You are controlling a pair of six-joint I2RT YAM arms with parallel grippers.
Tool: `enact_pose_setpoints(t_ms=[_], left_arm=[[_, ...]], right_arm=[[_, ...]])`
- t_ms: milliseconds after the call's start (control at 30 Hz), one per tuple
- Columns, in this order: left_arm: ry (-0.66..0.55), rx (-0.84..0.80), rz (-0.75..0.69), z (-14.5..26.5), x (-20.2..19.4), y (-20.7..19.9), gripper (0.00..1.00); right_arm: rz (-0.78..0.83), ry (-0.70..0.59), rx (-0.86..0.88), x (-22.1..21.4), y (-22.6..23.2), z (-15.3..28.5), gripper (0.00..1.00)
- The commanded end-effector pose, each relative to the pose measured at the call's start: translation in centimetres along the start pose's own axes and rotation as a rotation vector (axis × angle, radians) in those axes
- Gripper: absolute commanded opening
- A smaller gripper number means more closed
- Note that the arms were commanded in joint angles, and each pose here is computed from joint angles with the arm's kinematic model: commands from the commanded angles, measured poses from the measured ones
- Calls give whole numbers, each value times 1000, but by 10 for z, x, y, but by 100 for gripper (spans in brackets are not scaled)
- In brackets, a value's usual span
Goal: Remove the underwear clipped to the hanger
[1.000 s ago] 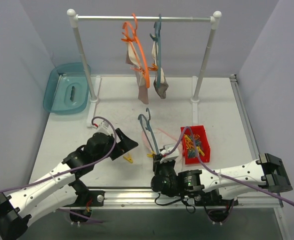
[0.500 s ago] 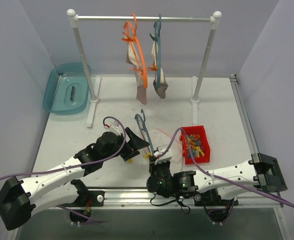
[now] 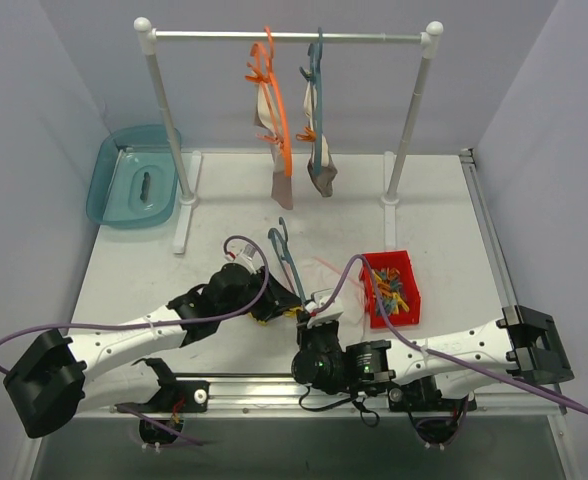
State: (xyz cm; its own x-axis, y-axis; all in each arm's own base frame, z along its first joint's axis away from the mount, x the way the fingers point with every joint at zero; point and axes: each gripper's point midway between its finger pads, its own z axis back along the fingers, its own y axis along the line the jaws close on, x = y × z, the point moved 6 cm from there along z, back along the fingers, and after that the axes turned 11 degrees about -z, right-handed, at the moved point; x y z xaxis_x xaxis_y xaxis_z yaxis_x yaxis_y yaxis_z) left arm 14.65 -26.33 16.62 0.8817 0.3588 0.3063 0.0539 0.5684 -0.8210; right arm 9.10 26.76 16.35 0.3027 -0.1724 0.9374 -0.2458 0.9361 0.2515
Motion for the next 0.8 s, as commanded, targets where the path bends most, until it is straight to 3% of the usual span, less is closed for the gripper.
enact_pose_setpoints(t_ms=[0, 100, 233, 667, 700, 733, 767], left_arm=[[-31, -99, -30, 4, 10, -28, 37], [-29, -91, -37, 6, 9, -26, 25], [-30, -69, -42, 9, 7, -19, 3], [-162, 6, -58, 47, 32, -3, 3], [-153, 6, -57, 46, 31, -2, 8], [-146, 6, -55, 45, 29, 0, 27], [-150, -19, -54, 44, 30, -4, 36]], right_arm=[[-45, -44, -5, 13, 8, 1, 0], [-48, -49, -9, 13, 7, 1, 0], [-43, -49, -16, 12, 4, 1, 0], [-55, -53, -40, 12, -8, 0, 0], [-58, -55, -40, 13, -8, 0, 0], [-62, -55, -41, 13, -8, 0, 0], [-56, -52, -41, 11, -8, 0, 0]])
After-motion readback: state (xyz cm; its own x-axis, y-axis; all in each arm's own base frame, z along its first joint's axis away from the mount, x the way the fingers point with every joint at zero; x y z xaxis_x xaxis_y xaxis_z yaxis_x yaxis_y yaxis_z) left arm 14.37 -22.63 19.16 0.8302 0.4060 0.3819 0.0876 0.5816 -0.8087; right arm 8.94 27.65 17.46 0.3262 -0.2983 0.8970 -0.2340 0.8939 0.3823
